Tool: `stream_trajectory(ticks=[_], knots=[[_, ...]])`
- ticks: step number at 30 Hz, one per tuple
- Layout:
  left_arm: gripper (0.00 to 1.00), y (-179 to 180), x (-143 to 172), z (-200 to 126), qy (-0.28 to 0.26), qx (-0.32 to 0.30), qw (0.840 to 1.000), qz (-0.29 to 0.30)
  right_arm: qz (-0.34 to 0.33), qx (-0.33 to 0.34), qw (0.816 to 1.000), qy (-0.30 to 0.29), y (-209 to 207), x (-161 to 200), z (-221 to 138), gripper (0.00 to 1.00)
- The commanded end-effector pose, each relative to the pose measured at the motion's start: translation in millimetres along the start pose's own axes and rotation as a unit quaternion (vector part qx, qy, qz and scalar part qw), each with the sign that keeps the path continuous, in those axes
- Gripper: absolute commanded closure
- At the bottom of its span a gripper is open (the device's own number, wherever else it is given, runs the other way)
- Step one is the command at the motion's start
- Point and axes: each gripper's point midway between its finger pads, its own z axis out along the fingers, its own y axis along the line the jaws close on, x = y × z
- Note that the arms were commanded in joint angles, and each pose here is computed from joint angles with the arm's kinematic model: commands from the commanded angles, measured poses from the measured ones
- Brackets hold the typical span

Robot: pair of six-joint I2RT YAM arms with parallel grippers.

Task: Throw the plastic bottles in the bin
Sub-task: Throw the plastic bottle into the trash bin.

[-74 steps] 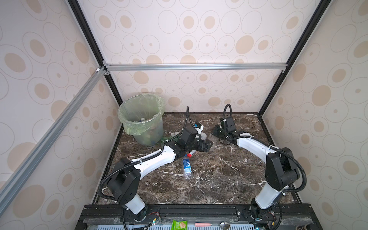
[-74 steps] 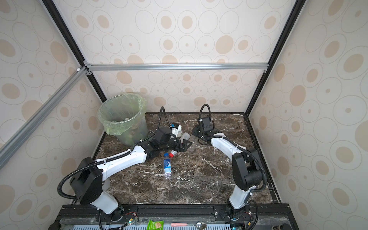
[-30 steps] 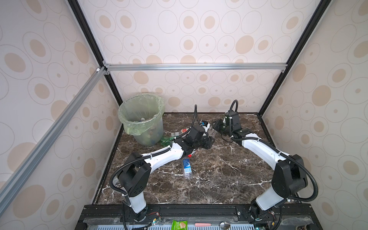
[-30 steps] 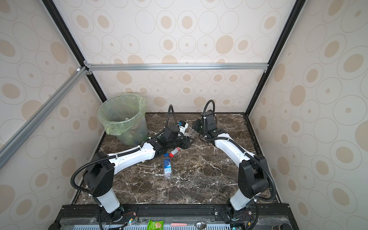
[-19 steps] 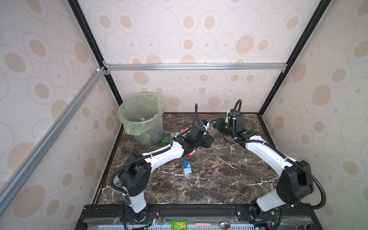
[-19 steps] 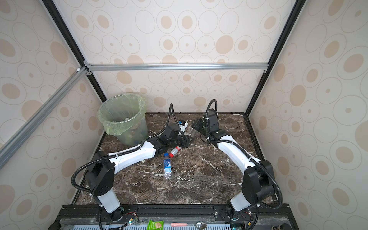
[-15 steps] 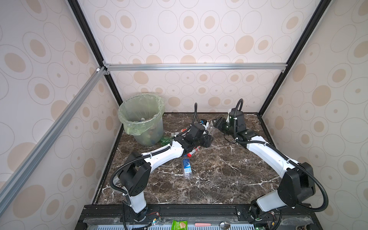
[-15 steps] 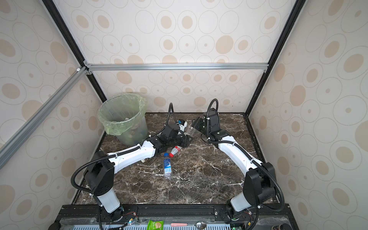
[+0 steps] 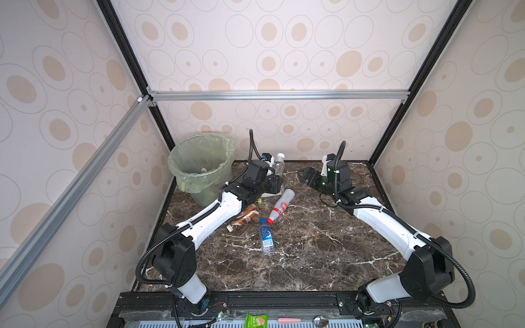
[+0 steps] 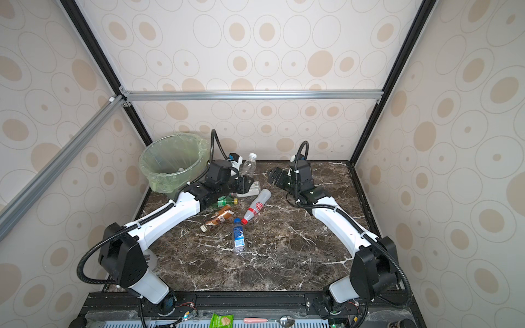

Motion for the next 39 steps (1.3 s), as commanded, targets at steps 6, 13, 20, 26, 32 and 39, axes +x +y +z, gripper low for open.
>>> stream_trajectory(ticks=[6, 13, 20, 26, 32, 39], knots=[[0.43, 36.0, -95.3, -73.0, -0.096, -0.061, 0.993, 0.025, -0.150, -0.169, 0.974, -0.029, 111.3, 9.7, -29.1, 0.01], [0.41, 70.4, -164.6, -147.0, -0.182, -0.139, 0.973, 0.035, -0.203, -0.248, 0.947, -0.039, 156.8, 20.3, -49.0, 0.01], [0.40, 92.8, -203.5, -214.7, -0.237, -0.220, 0.945, 0.049, -0.231, -0.253, 0.938, -0.060, 166.8, 14.8, -63.4, 0.01], [0.38, 117.8, -202.2, -234.0, -0.256, -0.262, 0.930, 0.042, -0.228, -0.234, 0.943, -0.055, 159.1, 17.3, -57.9, 0.01], [0.28, 200.9, -128.7, -150.0, -0.124, -0.261, 0.957, -0.041, -0.218, -0.225, 0.949, -0.041, 152.5, 23.5, -50.8, 0.01], [0.01, 183.2, -141.0, -168.6, -0.171, -0.221, 0.959, -0.051, -0.225, -0.207, 0.951, -0.040, 145.1, 24.5, -51.5, 0.01]])
